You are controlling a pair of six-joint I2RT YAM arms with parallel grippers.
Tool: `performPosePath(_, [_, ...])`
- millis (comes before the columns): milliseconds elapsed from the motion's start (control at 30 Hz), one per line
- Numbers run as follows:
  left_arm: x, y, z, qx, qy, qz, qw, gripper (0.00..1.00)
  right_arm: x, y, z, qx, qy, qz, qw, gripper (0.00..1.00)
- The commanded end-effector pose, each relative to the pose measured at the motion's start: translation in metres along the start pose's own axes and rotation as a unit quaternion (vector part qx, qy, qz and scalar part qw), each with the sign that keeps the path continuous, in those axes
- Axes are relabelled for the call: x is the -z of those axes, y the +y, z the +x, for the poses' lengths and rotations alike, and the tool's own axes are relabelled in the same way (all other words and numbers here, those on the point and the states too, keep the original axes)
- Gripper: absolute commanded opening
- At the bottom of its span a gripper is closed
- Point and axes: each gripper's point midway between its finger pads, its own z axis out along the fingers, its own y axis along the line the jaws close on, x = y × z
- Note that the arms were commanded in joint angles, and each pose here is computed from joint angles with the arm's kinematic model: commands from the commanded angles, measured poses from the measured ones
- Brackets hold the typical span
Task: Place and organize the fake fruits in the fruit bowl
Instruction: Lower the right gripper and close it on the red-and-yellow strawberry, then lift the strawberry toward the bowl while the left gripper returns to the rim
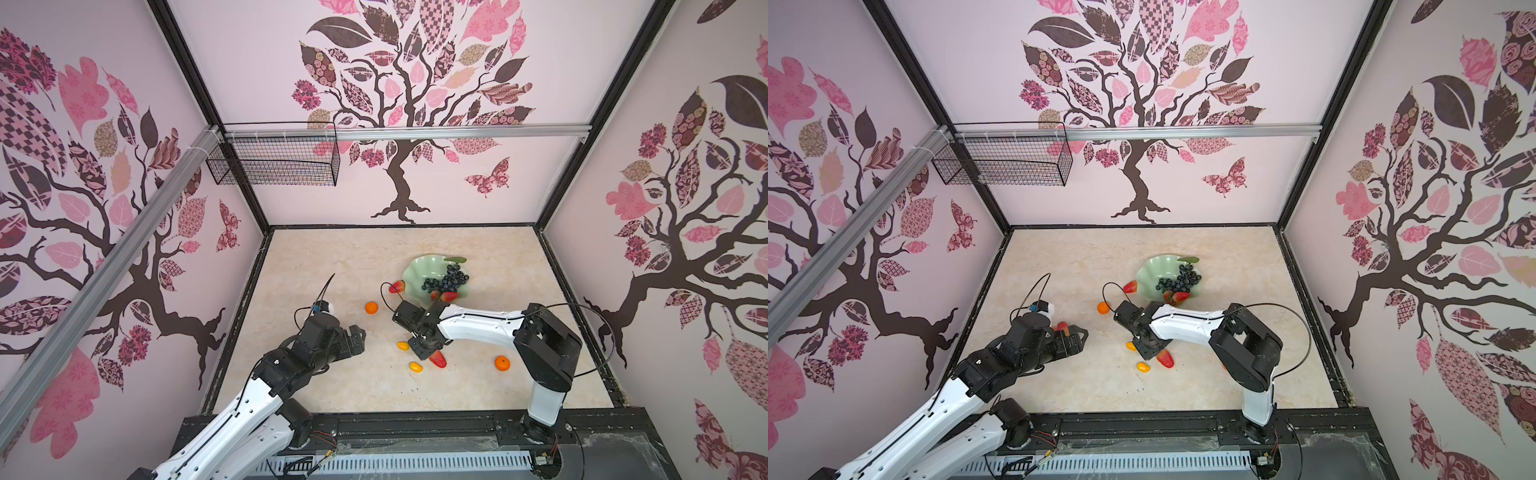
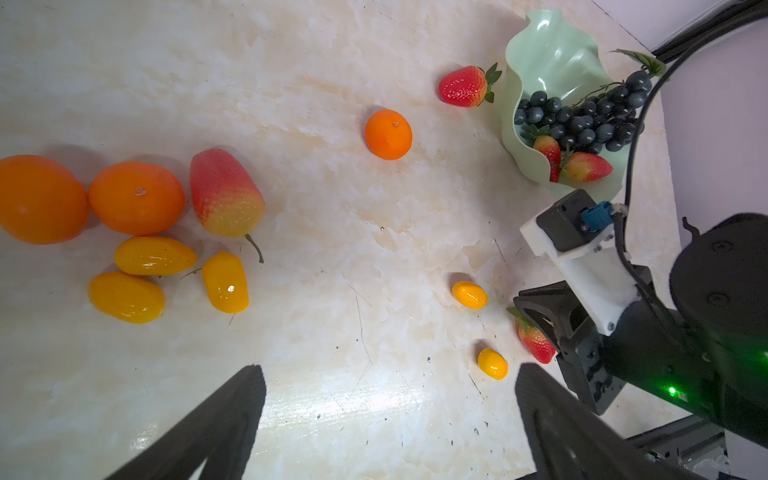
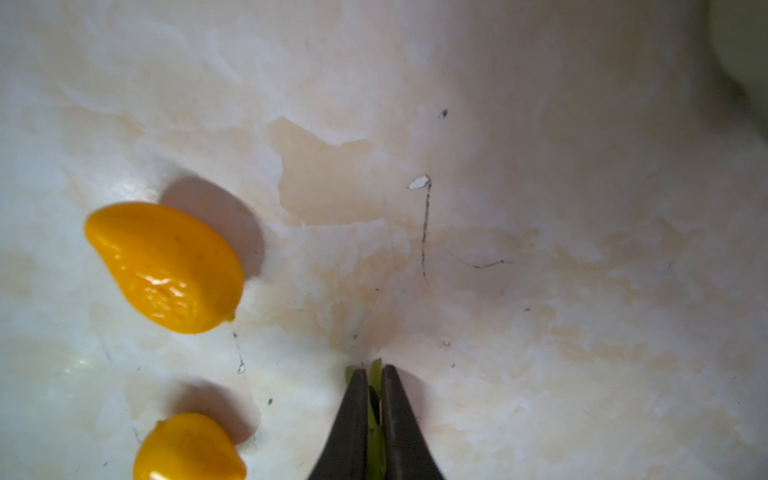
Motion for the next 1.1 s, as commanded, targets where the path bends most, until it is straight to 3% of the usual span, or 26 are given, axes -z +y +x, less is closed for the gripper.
performPosePath(0, [0.005,-0.007,-0.010,-0.006,-0.013,0.009,1.000,0.98,0.004,0.001,0.000,-0.009,-0.003,-0.004,1.000,0.11])
performPosePath(500, [0.000,-0.019,-0.012,-0.011,-0.005,0.030,0.999,0.98,0.047,0.006,-0.012,-0.060,-0.097,-0.083,0.990,0.01])
performPosePath(900, [-0.003,-0.052,-0.015,-0.045,0.008,0.085,0.995,0.98,0.094,-0.025,-0.021,-0.145,-0.210,-0.155,0.955,0.01])
performPosePath(1067, [-0.007,-0.079,-0.017,-0.067,0.012,0.116,0.991,0.98,0.117,-0.045,-0.027,-0.173,-0.271,-0.142,0.936,0.00])
